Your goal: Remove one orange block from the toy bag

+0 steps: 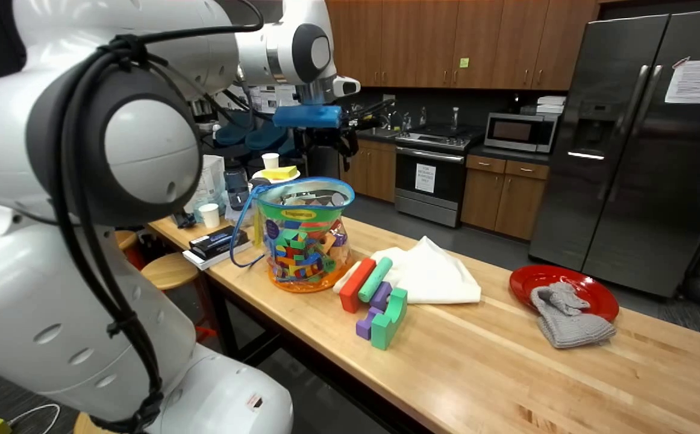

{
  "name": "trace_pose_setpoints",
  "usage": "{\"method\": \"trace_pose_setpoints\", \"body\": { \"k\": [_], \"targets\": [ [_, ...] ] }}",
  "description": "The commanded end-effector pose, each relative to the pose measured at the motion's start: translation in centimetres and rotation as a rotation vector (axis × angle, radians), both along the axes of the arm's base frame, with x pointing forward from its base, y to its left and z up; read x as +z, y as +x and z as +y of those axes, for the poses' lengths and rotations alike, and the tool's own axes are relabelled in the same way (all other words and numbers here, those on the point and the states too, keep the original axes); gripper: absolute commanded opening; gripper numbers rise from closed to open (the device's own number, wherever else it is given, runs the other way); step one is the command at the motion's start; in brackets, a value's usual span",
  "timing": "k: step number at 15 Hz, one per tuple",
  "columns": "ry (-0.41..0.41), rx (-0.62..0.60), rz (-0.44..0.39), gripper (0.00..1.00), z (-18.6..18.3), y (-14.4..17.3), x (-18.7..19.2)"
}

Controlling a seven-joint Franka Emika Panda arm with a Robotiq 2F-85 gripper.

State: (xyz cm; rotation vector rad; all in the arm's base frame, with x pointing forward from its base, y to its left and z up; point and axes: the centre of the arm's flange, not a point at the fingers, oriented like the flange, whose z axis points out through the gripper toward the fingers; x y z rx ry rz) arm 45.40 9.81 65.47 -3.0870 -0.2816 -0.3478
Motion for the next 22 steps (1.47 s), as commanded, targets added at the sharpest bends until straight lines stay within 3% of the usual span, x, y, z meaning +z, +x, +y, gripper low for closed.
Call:
{"method": "trace_pose_setpoints", "body": {
  "k": [1,7,11,18,22],
  "targets": [
    [-0.032,0.074,-0.064,1.0,1.8,5.4,3.5],
    [-0.027,0.235,-0.111,1.0,8.3,11.7,3.1],
    [-0.034,0.329,-0.095,1.0,12.3,13.8,1.1],
    [-0.036,0.48,0.002,1.0,18.6,12.1,-4.2],
    [-0.046,0.501,0.066,1.0,19.9,10.2,-6.6]
  ]
}}
